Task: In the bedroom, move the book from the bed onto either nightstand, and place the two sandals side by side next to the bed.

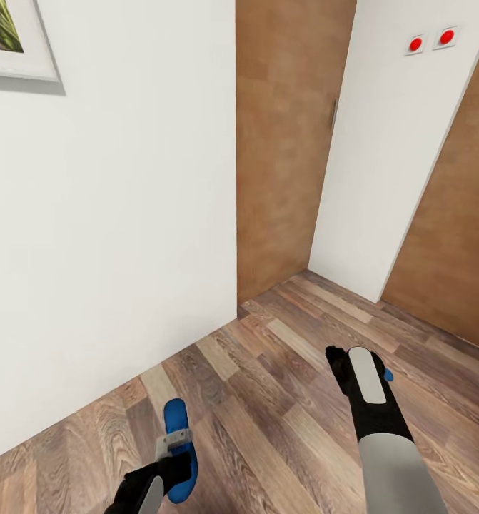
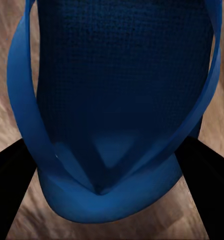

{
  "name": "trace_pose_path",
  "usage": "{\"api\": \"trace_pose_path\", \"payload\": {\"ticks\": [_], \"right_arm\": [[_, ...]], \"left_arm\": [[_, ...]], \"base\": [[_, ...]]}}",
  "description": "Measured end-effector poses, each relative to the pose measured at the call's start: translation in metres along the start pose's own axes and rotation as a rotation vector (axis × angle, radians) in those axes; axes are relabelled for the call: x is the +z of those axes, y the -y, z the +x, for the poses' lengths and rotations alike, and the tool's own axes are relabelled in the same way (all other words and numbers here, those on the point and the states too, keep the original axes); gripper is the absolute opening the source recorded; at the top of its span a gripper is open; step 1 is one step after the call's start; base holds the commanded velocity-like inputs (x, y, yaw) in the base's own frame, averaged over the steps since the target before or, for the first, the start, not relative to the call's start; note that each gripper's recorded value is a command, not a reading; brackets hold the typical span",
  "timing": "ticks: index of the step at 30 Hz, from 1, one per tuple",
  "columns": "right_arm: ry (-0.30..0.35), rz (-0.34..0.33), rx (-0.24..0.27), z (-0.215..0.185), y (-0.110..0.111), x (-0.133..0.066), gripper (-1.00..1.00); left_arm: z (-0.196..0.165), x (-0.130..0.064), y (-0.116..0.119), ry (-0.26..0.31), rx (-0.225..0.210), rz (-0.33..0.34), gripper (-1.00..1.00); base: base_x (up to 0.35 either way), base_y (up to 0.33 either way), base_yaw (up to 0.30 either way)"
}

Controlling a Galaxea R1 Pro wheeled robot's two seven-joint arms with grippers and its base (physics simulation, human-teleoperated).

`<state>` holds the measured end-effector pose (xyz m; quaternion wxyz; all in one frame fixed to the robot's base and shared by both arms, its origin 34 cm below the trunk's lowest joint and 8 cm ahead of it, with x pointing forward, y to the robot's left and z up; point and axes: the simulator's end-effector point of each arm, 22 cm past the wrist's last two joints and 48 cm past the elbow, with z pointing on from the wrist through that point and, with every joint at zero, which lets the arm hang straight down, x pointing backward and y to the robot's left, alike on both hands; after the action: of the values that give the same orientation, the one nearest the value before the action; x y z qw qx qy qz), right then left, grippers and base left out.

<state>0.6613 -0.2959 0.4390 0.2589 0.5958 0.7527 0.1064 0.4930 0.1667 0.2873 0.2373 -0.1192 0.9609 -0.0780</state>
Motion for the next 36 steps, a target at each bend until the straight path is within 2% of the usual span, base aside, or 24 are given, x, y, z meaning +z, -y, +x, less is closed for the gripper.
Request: {"api": "trace_pose_path", "payload": {"ticks": [1, 2, 5, 6, 7, 18, 23, 24, 26, 30, 36], "right_arm": [[-0.009, 0.002, 0.012, 0.0, 0.0, 0.0, 1.0], [-0.009, 0.003, 0.013, -0.001, 0.001, 0.0, 1.0], [-0.006, 0.007, 0.014, -0.003, 0.002, 0.0, 1.0], [-0.001, 0.092, 0.037, -0.024, 0.032, 0.016, 1.0], [-0.006, 0.117, 0.045, -0.028, 0.04, 0.021, 1.0], [-0.013, 0.145, 0.069, -0.036, 0.049, 0.026, 1.0], [-0.01, 0.181, 0.11, -0.052, 0.069, 0.033, 1.0], [-0.036, 0.213, 0.149, -0.064, 0.085, 0.041, 1.0], [-0.053, 0.221, 0.162, -0.062, 0.088, 0.044, 1.0], [-0.093, 0.245, 0.174, -0.053, 0.096, 0.05, 1.0], [-0.116, 0.265, 0.169, -0.046, 0.101, 0.053, 1.0]], "left_arm": [[0.005, 0.001, 0.011, -0.014, 0.027, 0.016, -1.0], [0.005, 0.002, 0.01, -0.016, 0.036, 0.012, -1.0], [0.007, 0.003, 0.011, -0.021, 0.041, 0.011, -1.0], [0.008, 0.004, 0.013, -0.027, 0.044, 0.013, -1.0], [0.009, 0.004, 0.013, -0.027, 0.045, 0.013, -1.0], [0.009, 0.004, 0.013, -0.028, 0.046, 0.013, -1.0], [0.01, 0.005, 0.014, -0.032, 0.048, 0.015, -1.0], [0.007, 0.003, 0.017, -0.026, 0.05, 0.02, -1.0], [0.006, 0.003, 0.017, -0.026, 0.051, 0.021, -1.0], [0.002, 0.003, 0.02, -0.022, 0.051, 0.026, -1.0], [0.002, 0.003, 0.021, -0.03, 0.055, 0.027, -1.0]], "base": [[0.302, -0.204, 0.0], [0.301, -0.205, 0.0], [0.299, -0.207, 0.0], [0.298, -0.209, 0.0], [0.298, -0.209, 0.0], [0.298, -0.209, 0.0], [0.298, -0.209, 0.0], [0.298, -0.209, 0.0], [0.298, -0.208, 0.0], [0.302, -0.19, 0.0], [0.308, -0.167, 0.0]]}}
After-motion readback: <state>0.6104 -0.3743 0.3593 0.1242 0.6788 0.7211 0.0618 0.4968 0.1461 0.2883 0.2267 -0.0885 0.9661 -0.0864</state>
